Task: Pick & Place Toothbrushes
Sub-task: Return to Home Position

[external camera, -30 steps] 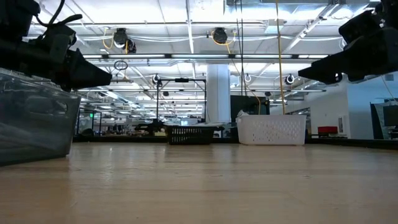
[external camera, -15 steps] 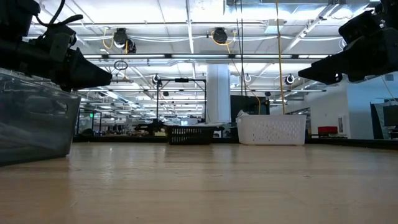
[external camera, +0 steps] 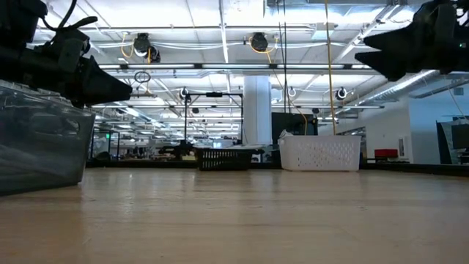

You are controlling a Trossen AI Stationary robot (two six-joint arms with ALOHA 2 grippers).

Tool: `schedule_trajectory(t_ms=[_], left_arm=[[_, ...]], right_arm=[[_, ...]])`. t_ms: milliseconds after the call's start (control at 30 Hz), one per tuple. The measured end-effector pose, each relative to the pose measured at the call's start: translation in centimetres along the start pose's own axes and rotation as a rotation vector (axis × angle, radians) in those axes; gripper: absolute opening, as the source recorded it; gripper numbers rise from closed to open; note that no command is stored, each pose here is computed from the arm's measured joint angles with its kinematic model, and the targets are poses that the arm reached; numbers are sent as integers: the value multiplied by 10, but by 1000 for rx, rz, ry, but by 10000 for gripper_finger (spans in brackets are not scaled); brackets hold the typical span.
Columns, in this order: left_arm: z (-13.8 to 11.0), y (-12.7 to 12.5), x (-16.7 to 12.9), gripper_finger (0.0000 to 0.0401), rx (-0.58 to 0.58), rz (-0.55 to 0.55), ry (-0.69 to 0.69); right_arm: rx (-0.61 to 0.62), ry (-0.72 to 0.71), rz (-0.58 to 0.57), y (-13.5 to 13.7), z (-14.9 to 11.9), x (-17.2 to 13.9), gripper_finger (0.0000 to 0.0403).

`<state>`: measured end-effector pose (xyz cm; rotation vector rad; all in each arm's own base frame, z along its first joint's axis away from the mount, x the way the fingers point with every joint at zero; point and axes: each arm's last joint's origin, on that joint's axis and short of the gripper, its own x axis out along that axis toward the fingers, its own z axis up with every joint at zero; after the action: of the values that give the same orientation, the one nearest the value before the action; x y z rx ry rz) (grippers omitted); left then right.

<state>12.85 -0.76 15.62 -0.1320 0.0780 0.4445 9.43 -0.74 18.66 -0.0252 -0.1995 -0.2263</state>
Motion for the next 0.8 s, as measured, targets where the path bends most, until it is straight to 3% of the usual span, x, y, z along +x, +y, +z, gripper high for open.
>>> schedule_trajectory(t_ms=[800], left_arm=[[0,0,0,182,-1,0,-1]], right_arm=[[-23,20,-95,-9,-2,2,299]])
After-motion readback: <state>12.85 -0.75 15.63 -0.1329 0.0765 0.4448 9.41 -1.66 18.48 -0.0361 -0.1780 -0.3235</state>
